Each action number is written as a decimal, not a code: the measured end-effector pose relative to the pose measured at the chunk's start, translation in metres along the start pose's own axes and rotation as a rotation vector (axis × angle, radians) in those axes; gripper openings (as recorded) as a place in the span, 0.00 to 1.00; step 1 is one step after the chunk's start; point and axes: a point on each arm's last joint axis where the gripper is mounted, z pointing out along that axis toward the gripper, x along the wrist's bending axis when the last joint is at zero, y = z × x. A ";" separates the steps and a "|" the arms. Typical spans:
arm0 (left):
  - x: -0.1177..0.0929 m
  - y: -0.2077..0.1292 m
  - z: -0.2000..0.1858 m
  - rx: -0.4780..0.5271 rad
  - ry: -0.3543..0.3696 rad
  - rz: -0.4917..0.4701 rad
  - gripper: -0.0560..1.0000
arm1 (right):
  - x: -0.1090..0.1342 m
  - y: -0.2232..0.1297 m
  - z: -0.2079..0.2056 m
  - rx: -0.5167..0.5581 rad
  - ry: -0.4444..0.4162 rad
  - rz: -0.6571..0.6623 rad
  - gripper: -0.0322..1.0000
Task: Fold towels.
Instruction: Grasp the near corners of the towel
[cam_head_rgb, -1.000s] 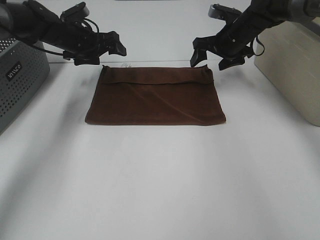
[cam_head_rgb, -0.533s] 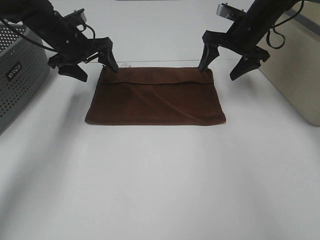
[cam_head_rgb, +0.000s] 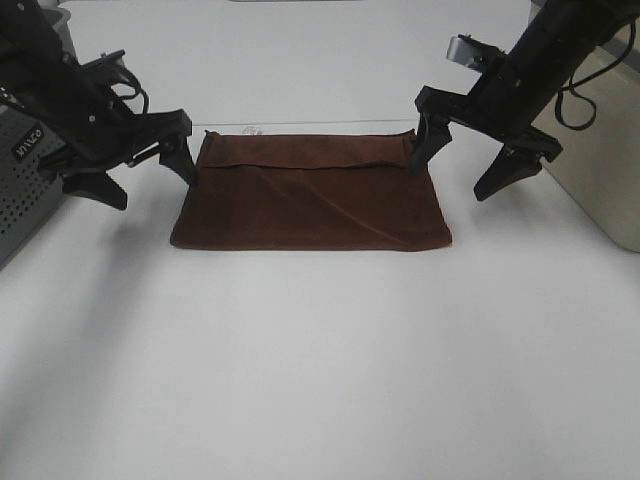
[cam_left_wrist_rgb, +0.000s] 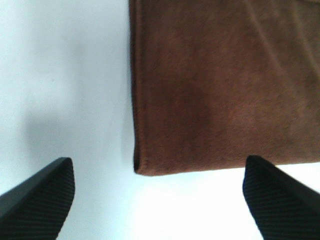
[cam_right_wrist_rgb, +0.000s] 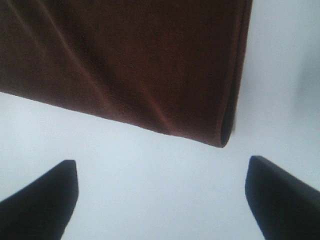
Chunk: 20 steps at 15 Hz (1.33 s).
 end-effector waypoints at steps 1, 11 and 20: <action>0.004 -0.004 0.004 0.009 0.016 0.004 0.86 | -0.002 -0.004 0.008 0.004 0.011 0.002 0.85; 0.017 -0.005 0.052 -0.025 -0.001 -0.059 0.84 | -0.021 0.002 0.054 -0.092 0.005 -0.011 0.84; 0.000 0.004 0.077 0.010 -0.110 -0.033 0.28 | -0.029 0.012 0.081 -0.143 0.046 0.007 0.21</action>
